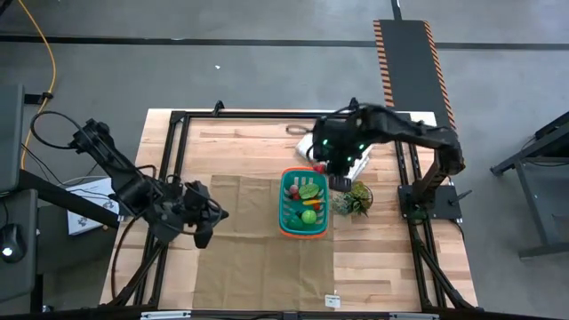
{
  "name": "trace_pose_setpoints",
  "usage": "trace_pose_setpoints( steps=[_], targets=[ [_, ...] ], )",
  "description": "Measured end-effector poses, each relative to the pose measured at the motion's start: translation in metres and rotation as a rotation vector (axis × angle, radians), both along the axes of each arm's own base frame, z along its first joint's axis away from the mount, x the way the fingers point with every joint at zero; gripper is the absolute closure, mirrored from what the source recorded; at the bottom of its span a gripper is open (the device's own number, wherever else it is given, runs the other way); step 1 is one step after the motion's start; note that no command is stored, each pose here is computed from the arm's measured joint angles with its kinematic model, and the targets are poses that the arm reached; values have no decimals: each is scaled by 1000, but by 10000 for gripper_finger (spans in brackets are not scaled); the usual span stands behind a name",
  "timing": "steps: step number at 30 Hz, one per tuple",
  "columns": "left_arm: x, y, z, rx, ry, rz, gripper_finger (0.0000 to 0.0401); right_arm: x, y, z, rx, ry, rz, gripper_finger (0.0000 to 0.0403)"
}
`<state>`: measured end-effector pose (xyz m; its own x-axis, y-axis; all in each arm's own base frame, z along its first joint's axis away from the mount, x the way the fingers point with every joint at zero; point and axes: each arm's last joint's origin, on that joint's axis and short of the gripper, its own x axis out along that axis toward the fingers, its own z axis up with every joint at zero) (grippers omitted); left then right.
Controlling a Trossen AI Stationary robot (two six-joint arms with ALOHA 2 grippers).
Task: Pick and placing Produce into tupperware
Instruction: Put the red strawberry into the basket
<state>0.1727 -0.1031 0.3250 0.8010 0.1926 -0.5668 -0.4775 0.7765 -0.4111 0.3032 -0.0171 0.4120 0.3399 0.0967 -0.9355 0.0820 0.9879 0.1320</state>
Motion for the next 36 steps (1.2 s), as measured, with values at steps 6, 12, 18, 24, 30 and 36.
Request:
trace_pose_setpoints(
  steps=[6, 12, 18, 24, 30, 36],
  targets=[
    [7, -5, -5, 8, 15, -3, 400, 13, 10, -48, -11, 118, 47, 403],
    [8, -6, -6, 7, 17, -5, 400, 23, 20, -84, -5, 136, 61, 403],
    [8, -6, -6, 8, 19, -6, 400, 30, 29, -110, 21, 108, 58, 403],
    [8, -6, -6, 5, 23, -12, 400, 34, 32, -134, 73, 95, 36, 403],
    [8, -6, -6, 6, 24, -13, 400, 41, 32, -146, 85, 24, 7, 403],
    [8, -6, -6, 7, 25, -12, 400, 48, 32, -164, 91, 39, 3, 403]
  ],
)
